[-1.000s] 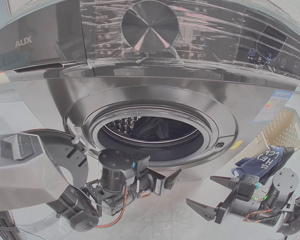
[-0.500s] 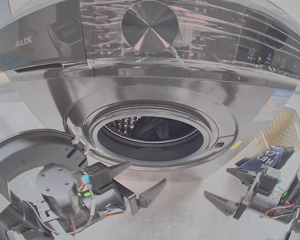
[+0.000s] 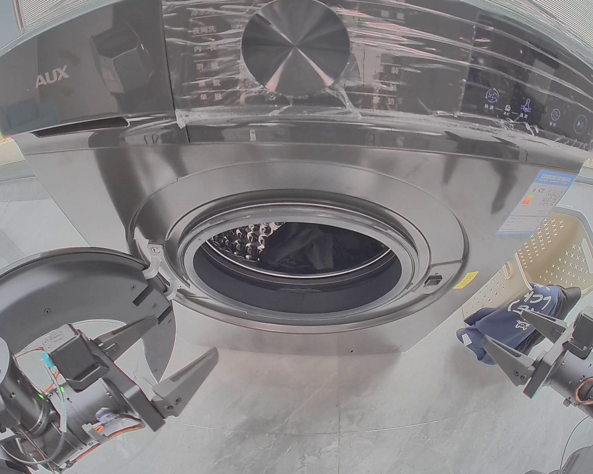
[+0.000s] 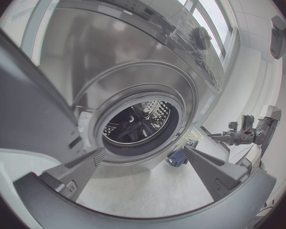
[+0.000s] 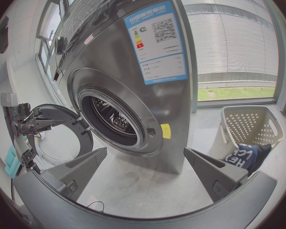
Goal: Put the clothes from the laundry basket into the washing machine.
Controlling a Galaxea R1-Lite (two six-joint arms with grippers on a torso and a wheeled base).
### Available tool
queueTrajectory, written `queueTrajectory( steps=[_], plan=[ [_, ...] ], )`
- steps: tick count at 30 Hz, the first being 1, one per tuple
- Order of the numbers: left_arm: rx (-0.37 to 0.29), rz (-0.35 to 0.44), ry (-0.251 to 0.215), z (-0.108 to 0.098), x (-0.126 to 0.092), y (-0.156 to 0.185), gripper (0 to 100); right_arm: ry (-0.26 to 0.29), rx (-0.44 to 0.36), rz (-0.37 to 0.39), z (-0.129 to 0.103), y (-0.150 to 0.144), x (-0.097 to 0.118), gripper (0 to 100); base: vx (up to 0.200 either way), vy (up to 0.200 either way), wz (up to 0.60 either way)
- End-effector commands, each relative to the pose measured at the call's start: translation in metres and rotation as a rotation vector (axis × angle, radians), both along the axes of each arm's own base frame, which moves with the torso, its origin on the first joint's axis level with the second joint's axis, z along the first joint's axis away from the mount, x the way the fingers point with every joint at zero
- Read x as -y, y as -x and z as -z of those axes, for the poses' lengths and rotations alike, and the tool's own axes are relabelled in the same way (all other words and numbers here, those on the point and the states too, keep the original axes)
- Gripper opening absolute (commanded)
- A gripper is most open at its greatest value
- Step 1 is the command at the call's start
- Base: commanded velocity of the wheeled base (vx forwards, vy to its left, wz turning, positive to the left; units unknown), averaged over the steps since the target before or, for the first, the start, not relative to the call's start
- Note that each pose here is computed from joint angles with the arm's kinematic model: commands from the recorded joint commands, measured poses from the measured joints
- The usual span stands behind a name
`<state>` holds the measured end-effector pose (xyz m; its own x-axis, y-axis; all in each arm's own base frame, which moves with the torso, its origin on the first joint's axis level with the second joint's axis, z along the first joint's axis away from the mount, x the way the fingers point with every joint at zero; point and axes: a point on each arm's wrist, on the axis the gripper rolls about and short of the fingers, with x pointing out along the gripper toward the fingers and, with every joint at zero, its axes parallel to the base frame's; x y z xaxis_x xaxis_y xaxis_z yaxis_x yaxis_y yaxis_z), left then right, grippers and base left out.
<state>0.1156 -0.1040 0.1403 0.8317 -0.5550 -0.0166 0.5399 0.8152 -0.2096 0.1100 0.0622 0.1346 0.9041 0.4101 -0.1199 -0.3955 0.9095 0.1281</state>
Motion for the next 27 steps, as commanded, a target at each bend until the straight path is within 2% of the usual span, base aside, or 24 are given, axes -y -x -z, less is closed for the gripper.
queueTrajectory(
  steps=[1,4,7,8,9,13,16,21,25,27],
  plan=[
    [0.053,-0.104,0.037,-0.011,-0.036,0.024,100,-0.03,0.058,0.084,-0.005,0.033,0.028,100,-0.2,0.0,0.0],
    [0.061,-0.107,0.036,-0.011,-0.051,0.042,100,-0.018,0.045,0.13,-0.001,0.045,0.037,100,-0.2,0.0,0.0],
    [0.047,-0.122,0.015,-0.007,-0.06,0.052,100,-0.02,0.049,0.156,0.001,0.052,0.042,100,-0.2,0.0,0.0],
    [0.018,-0.18,-0.018,0.0,-0.071,0.059,100,-0.026,0.063,0.178,0.002,0.059,0.046,100,-0.2,0.0,0.0],
    [0.011,-0.197,-0.021,0.002,-0.075,0.063,100,-0.027,0.071,0.188,0.003,0.063,0.048,100,-0.2,0.0,0.0],
    [0.028,-0.225,-0.005,0.007,-0.087,0.079,100,-0.034,0.087,0.205,0.005,0.072,0.052,100,-0.2,0.0,0.0],
    [0.015,-0.279,0.006,0.017,-0.096,0.093,100,-0.041,0.1,0.214,0.008,0.079,0.055,100,-0.2,0.0,0.0],
    [0.032,-0.272,0.042,0.03,-0.104,0.112,100,-0.043,0.105,0.216,0.012,0.087,0.057,100,0.0,0.0,0.0],
    [0.026,-0.282,0.027,0.039,-0.106,0.12,100,-0.05,0.127,0.228,0.011,0.09,0.058,100,0.0,0.0,0.0],
    [0.016,-0.286,0.024,0.04,-0.106,0.12,100,-0.05,0.128,0.231,0.011,0.091,0.059,100,0.0,-0.2,0.0]
  ],
)
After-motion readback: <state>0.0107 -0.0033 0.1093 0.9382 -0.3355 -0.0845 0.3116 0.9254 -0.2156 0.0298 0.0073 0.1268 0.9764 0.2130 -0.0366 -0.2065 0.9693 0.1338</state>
